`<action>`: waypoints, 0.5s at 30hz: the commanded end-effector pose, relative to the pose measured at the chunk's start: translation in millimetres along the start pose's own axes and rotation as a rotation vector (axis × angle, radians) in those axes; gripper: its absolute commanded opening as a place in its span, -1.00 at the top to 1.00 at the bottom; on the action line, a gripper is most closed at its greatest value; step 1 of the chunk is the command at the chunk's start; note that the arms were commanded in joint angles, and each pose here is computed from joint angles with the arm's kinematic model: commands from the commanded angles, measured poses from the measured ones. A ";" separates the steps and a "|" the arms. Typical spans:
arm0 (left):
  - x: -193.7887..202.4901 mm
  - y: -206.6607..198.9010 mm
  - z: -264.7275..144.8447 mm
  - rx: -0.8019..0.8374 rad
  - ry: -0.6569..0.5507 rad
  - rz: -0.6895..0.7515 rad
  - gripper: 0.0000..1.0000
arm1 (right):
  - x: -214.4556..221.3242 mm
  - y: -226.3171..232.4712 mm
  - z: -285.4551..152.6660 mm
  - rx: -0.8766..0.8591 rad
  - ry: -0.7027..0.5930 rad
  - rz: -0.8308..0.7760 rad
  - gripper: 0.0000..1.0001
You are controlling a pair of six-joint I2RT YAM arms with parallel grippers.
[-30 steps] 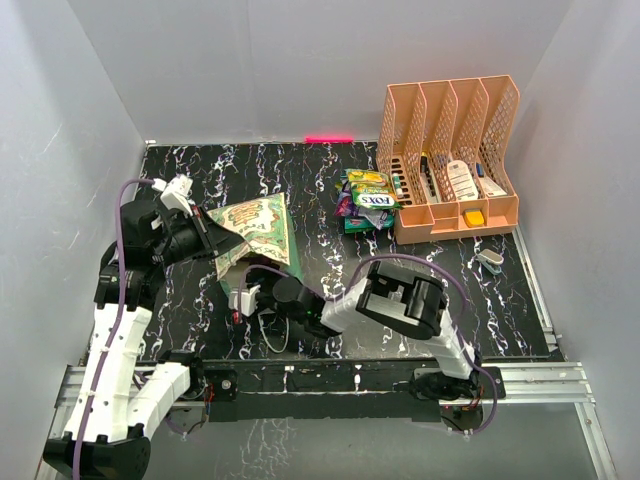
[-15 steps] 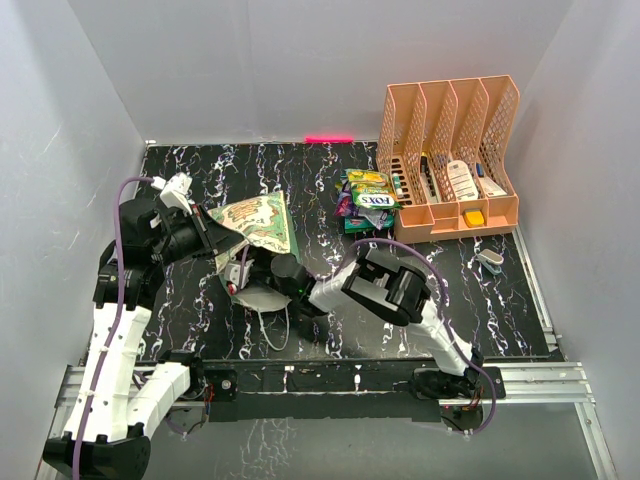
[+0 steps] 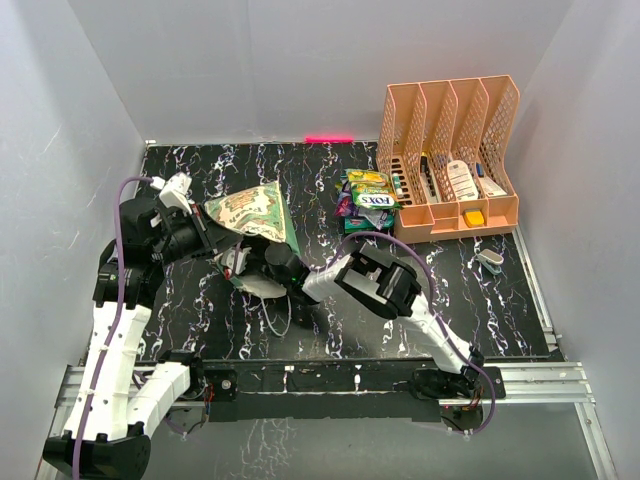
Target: Take the snacks out of the paper bag
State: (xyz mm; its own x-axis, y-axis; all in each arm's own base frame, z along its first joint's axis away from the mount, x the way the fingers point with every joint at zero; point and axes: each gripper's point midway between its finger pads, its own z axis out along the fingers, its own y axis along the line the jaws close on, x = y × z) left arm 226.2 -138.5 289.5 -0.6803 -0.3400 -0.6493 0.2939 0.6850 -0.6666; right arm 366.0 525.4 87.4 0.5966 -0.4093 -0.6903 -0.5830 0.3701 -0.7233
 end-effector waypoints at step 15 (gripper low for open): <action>-27.0 16.4 -13.4 -0.182 -0.130 -0.030 1.00 | -102.9 -43.5 -62.6 -0.101 -0.271 0.019 0.85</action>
State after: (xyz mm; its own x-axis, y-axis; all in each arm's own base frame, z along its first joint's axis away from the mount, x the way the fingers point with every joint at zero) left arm 236.4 -112.3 275.6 -0.6462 -0.3920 -0.6547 0.1416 0.7815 -0.6077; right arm 327.9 496.0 117.0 0.6104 -0.3673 -0.7018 -0.6449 0.2838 -0.7096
